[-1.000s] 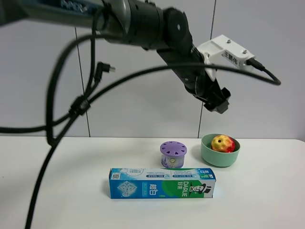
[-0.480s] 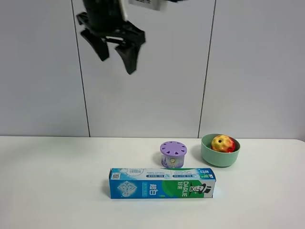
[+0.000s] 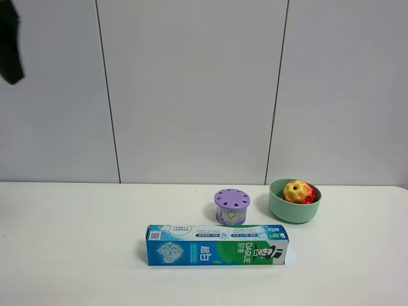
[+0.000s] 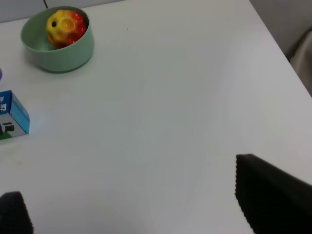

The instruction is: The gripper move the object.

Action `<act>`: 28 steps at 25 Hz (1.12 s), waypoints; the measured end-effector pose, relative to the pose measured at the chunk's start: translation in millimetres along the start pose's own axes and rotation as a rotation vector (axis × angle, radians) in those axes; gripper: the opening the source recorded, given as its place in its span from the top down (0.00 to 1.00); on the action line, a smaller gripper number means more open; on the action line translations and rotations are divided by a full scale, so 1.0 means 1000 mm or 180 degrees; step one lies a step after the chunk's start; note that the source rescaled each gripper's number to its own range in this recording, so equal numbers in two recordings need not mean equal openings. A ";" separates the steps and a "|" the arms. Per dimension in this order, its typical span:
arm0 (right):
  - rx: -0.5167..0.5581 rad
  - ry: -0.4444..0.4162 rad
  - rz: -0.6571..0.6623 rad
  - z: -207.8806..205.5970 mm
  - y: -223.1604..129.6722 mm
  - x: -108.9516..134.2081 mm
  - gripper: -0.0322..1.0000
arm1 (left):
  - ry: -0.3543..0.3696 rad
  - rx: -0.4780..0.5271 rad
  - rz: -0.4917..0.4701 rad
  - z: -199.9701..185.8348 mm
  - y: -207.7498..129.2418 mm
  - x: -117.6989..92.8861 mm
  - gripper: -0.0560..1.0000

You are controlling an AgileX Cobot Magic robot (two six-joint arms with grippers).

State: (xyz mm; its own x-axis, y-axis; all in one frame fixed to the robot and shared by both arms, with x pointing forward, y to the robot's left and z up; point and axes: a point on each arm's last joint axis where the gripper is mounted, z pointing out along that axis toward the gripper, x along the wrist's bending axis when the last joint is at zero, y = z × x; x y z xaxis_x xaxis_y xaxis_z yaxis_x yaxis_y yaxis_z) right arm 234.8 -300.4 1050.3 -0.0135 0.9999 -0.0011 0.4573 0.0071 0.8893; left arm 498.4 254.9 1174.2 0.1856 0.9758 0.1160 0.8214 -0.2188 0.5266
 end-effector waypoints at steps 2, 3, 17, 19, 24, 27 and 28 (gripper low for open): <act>0.0000 0.0000 0.0000 0.000 0.000 0.000 0.00 | 0.0097 -0.0069 -0.0220 -0.015 -0.029 0.016 0.26; 0.0000 0.0000 0.0000 0.000 0.000 0.000 0.00 | 0.0128 -0.0167 -0.0316 -0.025 -0.043 0.021 0.26; 0.0000 0.0000 0.0000 0.000 0.000 0.000 0.00 | 0.0488 -0.1032 -0.1068 -0.070 -0.238 0.000 0.27; 0.0000 0.0000 0.0000 0.000 0.000 0.000 0.00 | 0.0480 -0.1176 -0.1069 -0.067 -0.257 -0.007 0.27; 0.0000 0.0000 0.0000 0.000 0.000 0.000 0.00 | 0.0534 -0.1544 -0.1048 -0.061 -0.292 -0.019 0.27; 0.0000 0.0000 0.0000 0.000 0.000 0.000 0.00 | 0.0532 -0.1508 -0.1050 -0.053 -0.297 -0.020 0.27; 0.0000 0.0000 0.0000 0.000 0.000 0.000 0.00 | 0.0532 -0.1514 -0.1049 -0.052 -0.297 -0.020 0.27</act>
State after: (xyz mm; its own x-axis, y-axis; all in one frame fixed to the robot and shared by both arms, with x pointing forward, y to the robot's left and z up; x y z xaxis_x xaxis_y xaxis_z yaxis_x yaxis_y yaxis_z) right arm 234.8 -300.4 1050.3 -0.0135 0.9999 -0.0011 0.4573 0.0071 0.8893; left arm 222.8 300.5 1059.6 -0.1569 0.9876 -0.0068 0.4826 0.0827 0.8719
